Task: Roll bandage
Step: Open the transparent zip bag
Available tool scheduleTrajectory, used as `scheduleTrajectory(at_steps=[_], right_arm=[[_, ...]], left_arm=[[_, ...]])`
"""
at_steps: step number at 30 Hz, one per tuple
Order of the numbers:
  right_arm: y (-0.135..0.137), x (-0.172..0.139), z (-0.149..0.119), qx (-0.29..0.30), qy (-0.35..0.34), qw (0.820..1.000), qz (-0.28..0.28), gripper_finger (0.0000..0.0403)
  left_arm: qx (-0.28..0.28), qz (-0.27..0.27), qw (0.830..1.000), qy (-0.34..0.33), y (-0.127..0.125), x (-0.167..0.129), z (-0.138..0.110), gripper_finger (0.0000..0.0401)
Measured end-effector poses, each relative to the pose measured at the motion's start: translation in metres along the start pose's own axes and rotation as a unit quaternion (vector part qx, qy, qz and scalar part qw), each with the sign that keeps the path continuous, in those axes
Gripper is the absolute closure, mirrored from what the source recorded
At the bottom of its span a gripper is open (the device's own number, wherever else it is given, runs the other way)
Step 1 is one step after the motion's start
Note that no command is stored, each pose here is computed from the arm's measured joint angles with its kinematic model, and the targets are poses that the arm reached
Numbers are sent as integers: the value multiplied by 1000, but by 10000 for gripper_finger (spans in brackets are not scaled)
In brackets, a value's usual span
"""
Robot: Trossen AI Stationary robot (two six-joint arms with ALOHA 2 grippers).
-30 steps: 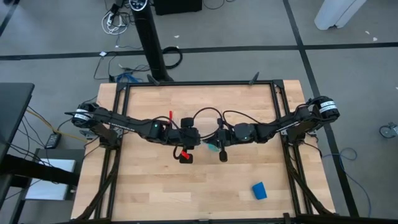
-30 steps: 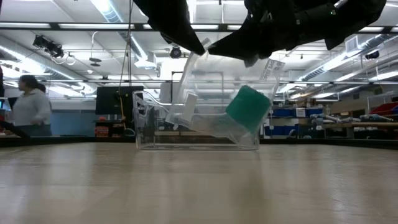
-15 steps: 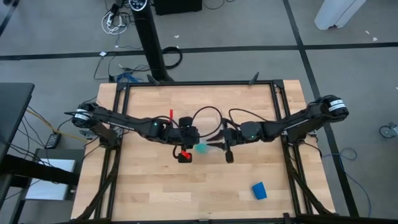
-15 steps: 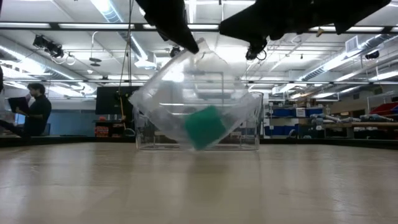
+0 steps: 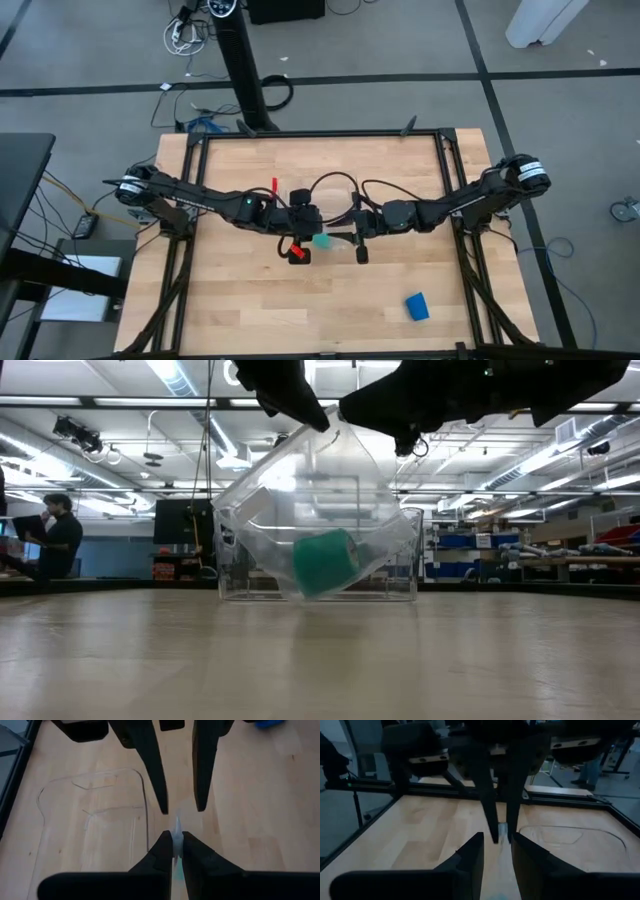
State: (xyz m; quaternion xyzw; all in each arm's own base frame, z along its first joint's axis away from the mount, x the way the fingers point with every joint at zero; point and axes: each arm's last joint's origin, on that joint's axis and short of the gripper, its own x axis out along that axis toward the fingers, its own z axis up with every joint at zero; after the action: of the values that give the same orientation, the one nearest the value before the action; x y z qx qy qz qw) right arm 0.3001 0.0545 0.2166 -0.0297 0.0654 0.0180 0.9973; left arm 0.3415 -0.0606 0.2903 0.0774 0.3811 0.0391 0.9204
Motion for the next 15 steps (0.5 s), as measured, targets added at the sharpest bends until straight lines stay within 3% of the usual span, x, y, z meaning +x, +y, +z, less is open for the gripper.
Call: scheduleTrajectory(at_steps=[15], right_arm=[[-4,1,3,-15,-14,1000,-16,322]], left_arm=[[5,6,1000,-29,0,3,6,371]])
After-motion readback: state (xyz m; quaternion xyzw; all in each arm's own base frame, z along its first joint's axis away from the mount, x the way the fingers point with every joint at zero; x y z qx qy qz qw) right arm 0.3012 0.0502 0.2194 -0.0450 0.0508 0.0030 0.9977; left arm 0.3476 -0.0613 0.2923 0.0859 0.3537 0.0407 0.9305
